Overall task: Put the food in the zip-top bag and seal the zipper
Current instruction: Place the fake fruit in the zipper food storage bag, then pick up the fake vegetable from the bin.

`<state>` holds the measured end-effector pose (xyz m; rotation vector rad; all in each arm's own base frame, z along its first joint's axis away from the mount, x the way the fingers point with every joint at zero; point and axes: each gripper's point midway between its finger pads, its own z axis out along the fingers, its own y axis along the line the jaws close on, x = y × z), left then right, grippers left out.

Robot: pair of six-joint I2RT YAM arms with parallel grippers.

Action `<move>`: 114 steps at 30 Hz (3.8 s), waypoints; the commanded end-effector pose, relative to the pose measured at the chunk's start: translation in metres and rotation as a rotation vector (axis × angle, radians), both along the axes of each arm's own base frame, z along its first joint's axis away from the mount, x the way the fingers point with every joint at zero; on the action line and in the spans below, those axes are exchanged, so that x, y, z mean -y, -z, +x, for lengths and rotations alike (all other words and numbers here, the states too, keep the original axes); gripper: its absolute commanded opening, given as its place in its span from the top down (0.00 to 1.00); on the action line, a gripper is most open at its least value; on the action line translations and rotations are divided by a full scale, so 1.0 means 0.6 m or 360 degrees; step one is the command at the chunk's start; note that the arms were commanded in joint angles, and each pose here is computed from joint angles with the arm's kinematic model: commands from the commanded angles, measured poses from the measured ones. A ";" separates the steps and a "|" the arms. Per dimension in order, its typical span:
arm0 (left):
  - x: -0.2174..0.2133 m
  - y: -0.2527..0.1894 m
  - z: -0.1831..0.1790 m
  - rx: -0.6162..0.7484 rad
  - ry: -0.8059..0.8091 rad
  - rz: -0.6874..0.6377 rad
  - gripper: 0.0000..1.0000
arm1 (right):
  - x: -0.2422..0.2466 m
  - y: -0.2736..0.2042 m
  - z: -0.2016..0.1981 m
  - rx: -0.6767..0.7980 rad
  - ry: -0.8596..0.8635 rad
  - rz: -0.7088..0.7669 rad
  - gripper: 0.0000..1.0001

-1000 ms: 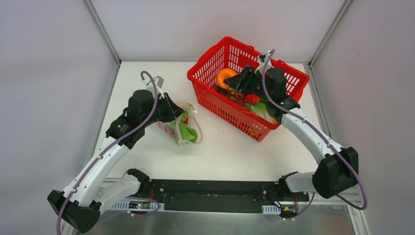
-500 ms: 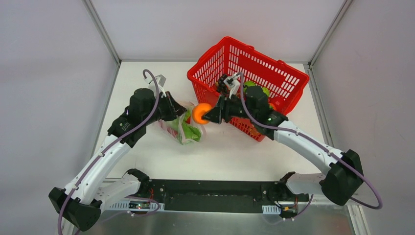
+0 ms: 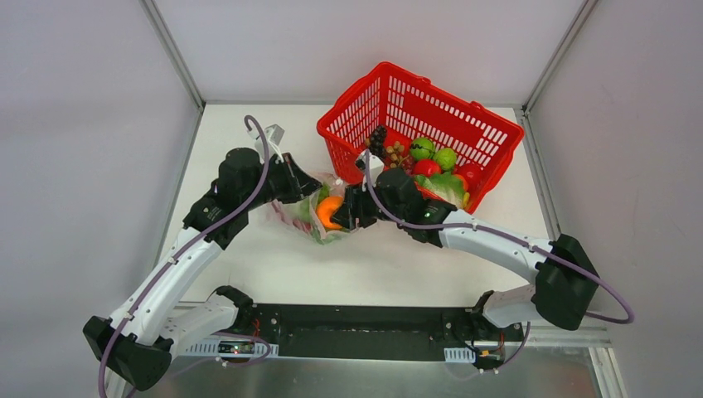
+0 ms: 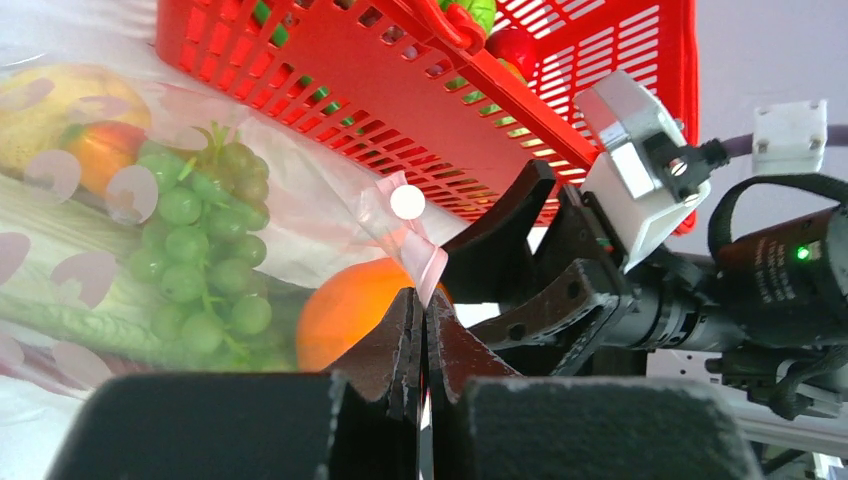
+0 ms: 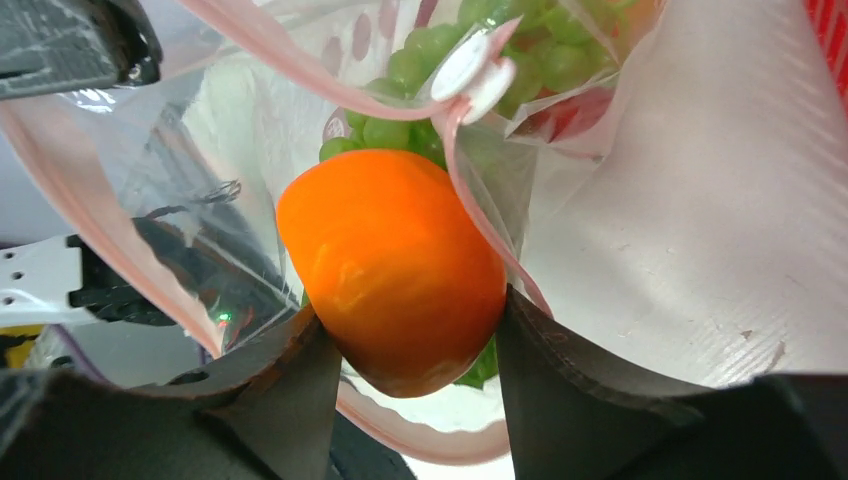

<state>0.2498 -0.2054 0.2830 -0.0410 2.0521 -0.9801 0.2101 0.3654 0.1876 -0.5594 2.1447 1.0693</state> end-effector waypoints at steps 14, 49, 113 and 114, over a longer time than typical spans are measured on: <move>0.080 -0.177 -0.012 0.0176 0.0311 -0.0756 1.00 | -0.073 -0.105 0.027 0.0503 -0.0051 0.0146 0.54; -0.088 -0.074 0.021 0.0221 -0.0435 0.0105 1.00 | 0.037 -0.317 -0.058 0.0721 -0.0304 0.0553 0.21; -0.080 -0.074 0.001 0.0268 -0.0319 0.0102 1.00 | 0.281 0.220 0.257 -0.0736 0.0750 -0.0989 0.29; -0.080 -0.072 0.001 0.0264 -0.0321 0.0105 1.00 | 0.275 0.205 0.261 -0.0707 0.0748 -0.0939 0.34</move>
